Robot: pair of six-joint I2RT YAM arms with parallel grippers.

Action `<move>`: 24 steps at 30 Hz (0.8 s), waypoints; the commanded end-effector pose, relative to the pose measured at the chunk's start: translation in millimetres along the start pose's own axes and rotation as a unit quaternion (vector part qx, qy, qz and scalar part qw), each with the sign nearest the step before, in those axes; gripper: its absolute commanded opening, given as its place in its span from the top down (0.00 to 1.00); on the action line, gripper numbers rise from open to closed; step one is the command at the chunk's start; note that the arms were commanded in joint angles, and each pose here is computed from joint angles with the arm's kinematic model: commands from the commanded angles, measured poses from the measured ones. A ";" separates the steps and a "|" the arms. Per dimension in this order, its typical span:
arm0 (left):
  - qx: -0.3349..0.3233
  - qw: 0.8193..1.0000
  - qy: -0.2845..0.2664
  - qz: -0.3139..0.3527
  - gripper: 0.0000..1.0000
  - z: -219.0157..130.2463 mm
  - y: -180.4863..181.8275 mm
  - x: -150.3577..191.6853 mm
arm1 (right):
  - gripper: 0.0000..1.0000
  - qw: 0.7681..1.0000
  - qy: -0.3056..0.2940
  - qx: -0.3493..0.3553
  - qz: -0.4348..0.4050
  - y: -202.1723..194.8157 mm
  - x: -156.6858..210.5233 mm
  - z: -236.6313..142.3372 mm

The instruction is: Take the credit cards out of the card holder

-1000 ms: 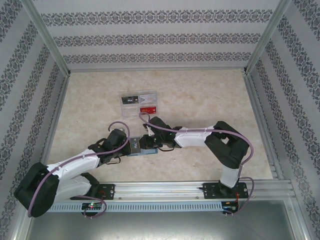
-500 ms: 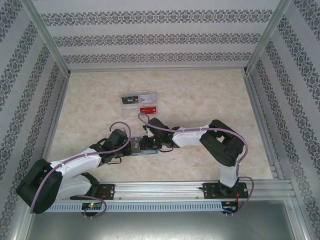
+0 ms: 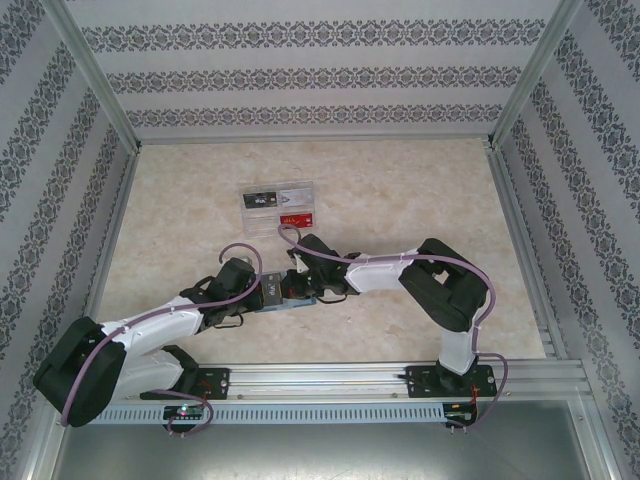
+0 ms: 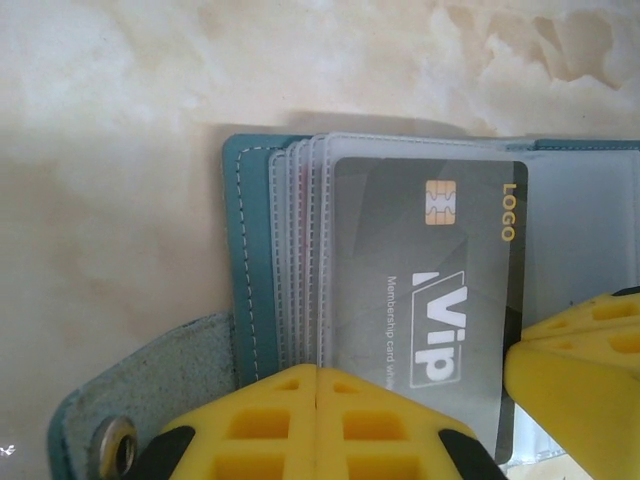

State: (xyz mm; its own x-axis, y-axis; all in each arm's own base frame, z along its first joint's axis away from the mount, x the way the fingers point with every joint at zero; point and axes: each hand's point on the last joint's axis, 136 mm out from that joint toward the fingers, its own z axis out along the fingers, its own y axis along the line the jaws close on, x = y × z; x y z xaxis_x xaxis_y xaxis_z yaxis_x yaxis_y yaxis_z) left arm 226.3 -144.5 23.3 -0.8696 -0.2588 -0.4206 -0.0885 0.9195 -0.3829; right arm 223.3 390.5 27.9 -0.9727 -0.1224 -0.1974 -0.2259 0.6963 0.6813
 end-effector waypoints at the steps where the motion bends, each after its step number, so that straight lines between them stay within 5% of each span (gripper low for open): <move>1: -0.034 0.999 0.009 -0.011 1.00 0.8 16.2 5.5 | 1.00 1.000 -0.005 -0.009 0.010 -2.3 -1.0 -3.6; 14: -0.033 0.999 0.013 -0.011 1.00 2.1 15.4 6.5 | 1.00 1.000 -0.012 -0.009 0.020 -14.1 2.6 -14.9; 19: -0.029 0.999 0.014 -0.008 1.00 2.5 13.6 6.5 | 0.79 1.000 -0.012 -0.018 0.019 -10.2 -2.0 -7.8; 24: -0.027 0.999 0.018 -0.009 1.00 3.6 12.3 7.3 | 0.79 0.999 -0.012 -0.029 0.022 -5.7 -7.3 -1.1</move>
State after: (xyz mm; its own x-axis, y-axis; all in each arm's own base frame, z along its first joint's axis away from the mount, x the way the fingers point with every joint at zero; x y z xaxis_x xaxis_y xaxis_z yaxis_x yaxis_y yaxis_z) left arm 227.0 -144.3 22.6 -0.8700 -0.2594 -0.4192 -0.0920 0.9208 -0.3790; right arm 226.1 379.3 27.7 -0.9785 -0.0842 -0.1884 -0.1956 0.6693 0.7168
